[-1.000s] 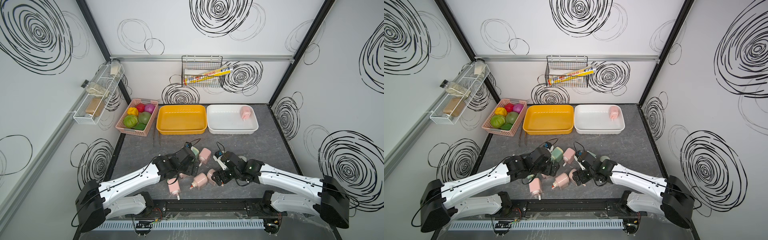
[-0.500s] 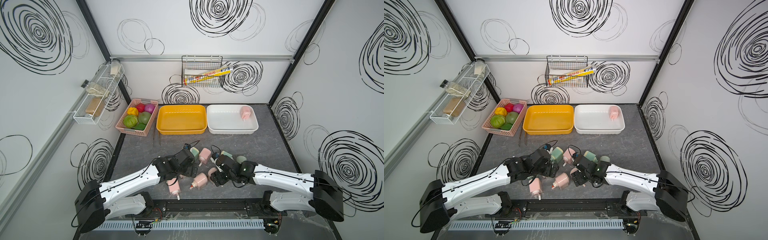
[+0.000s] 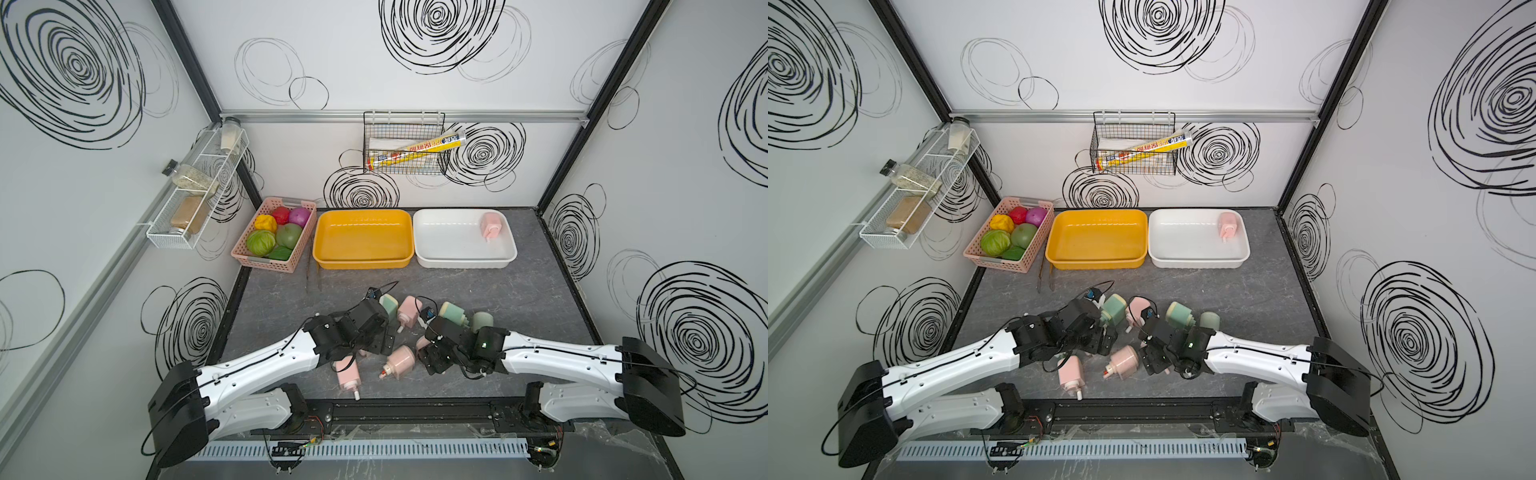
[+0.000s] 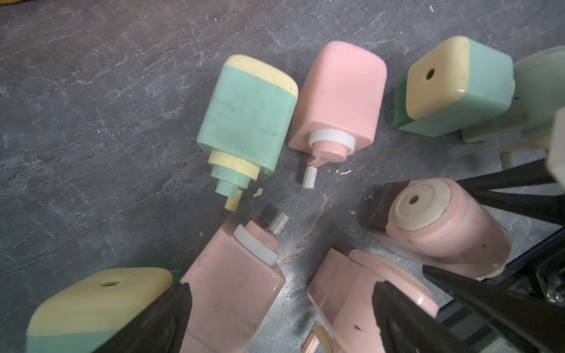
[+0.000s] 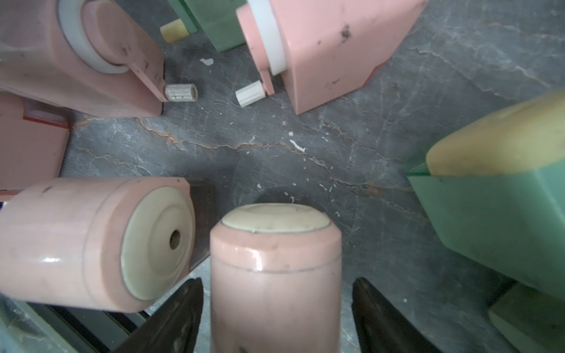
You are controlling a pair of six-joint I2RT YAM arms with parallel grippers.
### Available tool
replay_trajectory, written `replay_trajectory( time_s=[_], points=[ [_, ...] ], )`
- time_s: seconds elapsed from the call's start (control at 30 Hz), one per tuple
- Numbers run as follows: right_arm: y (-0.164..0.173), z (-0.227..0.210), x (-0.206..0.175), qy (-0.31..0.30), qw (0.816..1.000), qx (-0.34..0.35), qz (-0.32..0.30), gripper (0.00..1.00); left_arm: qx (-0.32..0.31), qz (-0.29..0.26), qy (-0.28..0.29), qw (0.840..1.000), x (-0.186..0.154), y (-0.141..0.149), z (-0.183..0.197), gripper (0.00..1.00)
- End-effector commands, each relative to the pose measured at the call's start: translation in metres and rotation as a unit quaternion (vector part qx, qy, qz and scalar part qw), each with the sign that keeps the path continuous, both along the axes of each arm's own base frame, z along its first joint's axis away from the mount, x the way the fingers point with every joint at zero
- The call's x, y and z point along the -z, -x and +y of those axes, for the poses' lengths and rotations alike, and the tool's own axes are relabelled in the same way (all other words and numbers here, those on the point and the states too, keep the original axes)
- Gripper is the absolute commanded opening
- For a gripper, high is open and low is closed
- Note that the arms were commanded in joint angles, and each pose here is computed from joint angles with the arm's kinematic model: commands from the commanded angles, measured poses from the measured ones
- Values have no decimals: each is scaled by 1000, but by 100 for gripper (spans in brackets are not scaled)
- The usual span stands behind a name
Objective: Place the pencil sharpeners by color into the storage box
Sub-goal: Pick up the pencil sharpener from the center of the board.
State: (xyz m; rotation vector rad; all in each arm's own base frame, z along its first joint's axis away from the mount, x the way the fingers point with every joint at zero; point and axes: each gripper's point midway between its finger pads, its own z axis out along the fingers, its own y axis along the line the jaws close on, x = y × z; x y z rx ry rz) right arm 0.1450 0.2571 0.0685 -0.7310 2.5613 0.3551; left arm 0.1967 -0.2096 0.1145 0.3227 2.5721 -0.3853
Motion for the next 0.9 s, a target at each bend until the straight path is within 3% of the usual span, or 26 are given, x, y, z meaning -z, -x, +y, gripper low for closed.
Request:
replay_trajectory(
  time_s=[0.0,0.3,0.63,0.77,0.87],
  points=[
    [-8,3,-7,-1,1000,17,-23,77,-3,-12,11,1000,-3,-3,-1,99],
    [-7,5,-3,-2,1000,15,-22,71,-5,-11,11,1000,-2,-4,-1,99],
    [-3,4,-5,-2,1000,-1,-23,53,-13,-12,15,1000,-3,-7,0,99],
    [-2,2,-9,-5,1000,-4,-25,42,-24,-16,26,999,-6,-12,-1,99],
    [1,0,-11,-5,1000,-16,-24,25,-35,-23,40,998,-10,-17,-3,99]
  ],
)
